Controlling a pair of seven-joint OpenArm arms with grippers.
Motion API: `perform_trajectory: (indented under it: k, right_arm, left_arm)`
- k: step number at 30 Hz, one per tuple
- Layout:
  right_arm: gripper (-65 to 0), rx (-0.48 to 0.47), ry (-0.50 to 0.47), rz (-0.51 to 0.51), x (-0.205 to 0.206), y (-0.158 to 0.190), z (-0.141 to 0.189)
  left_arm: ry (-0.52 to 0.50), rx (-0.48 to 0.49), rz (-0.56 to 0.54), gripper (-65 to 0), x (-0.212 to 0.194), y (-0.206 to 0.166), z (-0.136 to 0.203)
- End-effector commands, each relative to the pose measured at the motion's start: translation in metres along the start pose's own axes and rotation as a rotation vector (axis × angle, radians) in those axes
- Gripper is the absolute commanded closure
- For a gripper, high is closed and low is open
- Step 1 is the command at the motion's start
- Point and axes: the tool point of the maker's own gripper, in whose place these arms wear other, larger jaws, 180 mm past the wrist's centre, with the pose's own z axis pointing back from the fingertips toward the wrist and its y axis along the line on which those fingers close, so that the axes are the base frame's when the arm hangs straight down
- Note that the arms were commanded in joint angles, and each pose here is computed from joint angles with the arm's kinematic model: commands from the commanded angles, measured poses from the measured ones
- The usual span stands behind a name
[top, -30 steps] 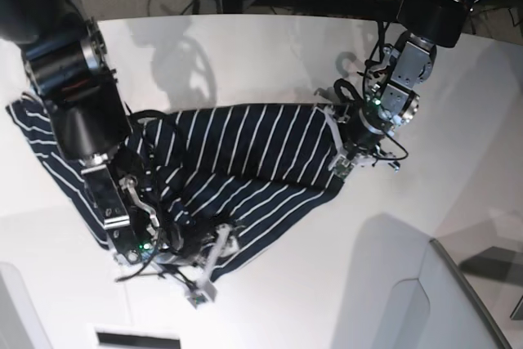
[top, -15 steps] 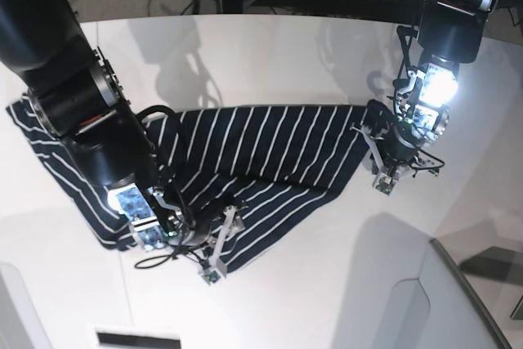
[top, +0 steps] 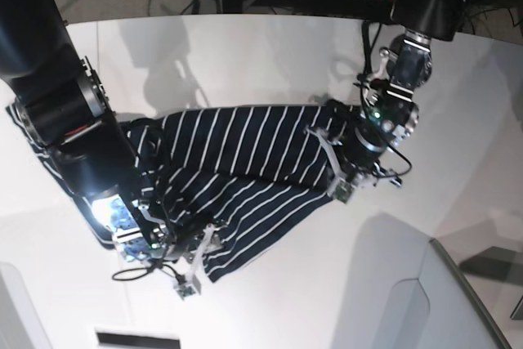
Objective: Layout the t-shirt on the table in an organized manner, then fold the t-shirt properly
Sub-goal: 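Fold the held shirt section over with both grippers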
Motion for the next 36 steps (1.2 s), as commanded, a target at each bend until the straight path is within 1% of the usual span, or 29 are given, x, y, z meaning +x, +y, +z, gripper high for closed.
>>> perform_trajectory:
  k: [1, 5, 7, 10, 12, 15, 20, 22, 28, 30, 34, 36]
  right_arm:
    - [-44.0, -0.015, -0.074, 0.008, 0.034, -0.010, 0.007]
    - [-44.0, -0.041, -0.078, 0.006, 0.028, -0.026, 0.009]
    - [-44.0, -0.042, -0.076, 0.006, 0.027, -0.027, 0.009]
    - [-44.0, -0.041, -0.072, 0.006, 0.025, -0.027, 0.009]
    - [-44.0, -0.039, -0.064, 0.004, 0.021, -0.026, 0.008]
    - [-44.3, -0.027, -0.071, 0.004, 0.023, -0.018, 0.007]
    - [-44.6, 0.011, -0.078, 0.000, 0.028, 0.006, 0.003]
    - [-44.7, 0.040, -0.081, -0.004, 0.032, 0.024, 0.001]
    - [-44.7, 0.094, -0.096, -0.001, 0.042, 0.059, -0.002]
    - [-44.7, 0.094, -0.097, -0.003, 0.043, 0.059, -0.002]
    - [-44.7, 0.087, -0.097, -0.007, 0.041, 0.054, -0.002]
    - [-44.4, 0.085, -0.075, -0.014, 0.028, 0.053, -0.005]
  left_arm:
    - [-0.013, 0.005, 0.003, 0.0, 0.004, 0.003, -0.001]
    - [0.100, -0.014, 0.022, 0.0, -0.042, -0.005, -0.005]
    - [0.160, -0.015, 0.033, 0.0, -0.066, -0.004, -0.005]
    - [0.231, 0.007, 0.019, 0.0, -0.094, 0.013, -0.002]
    - [0.240, 0.025, 0.018, 0.0, -0.099, 0.023, 0.000]
    - [0.238, 0.046, -0.001, 0.0, -0.096, 0.039, 0.001]
    - [0.219, 0.052, -0.004, 0.0, -0.088, 0.042, -0.001]
    - [0.182, 0.058, -0.009, 0.0, -0.072, 0.044, -0.002]
    - [0.071, 0.073, -0.032, 0.0, -0.026, 0.049, 0.001]
    - [0.046, 0.076, -0.038, 0.0, -0.016, 0.049, 0.002]
    - [0.074, 0.078, -0.039, 0.0, -0.014, 0.048, 0.006]
    - [0.053, 0.091, -0.032, 0.0, -0.006, 0.053, 0.009]
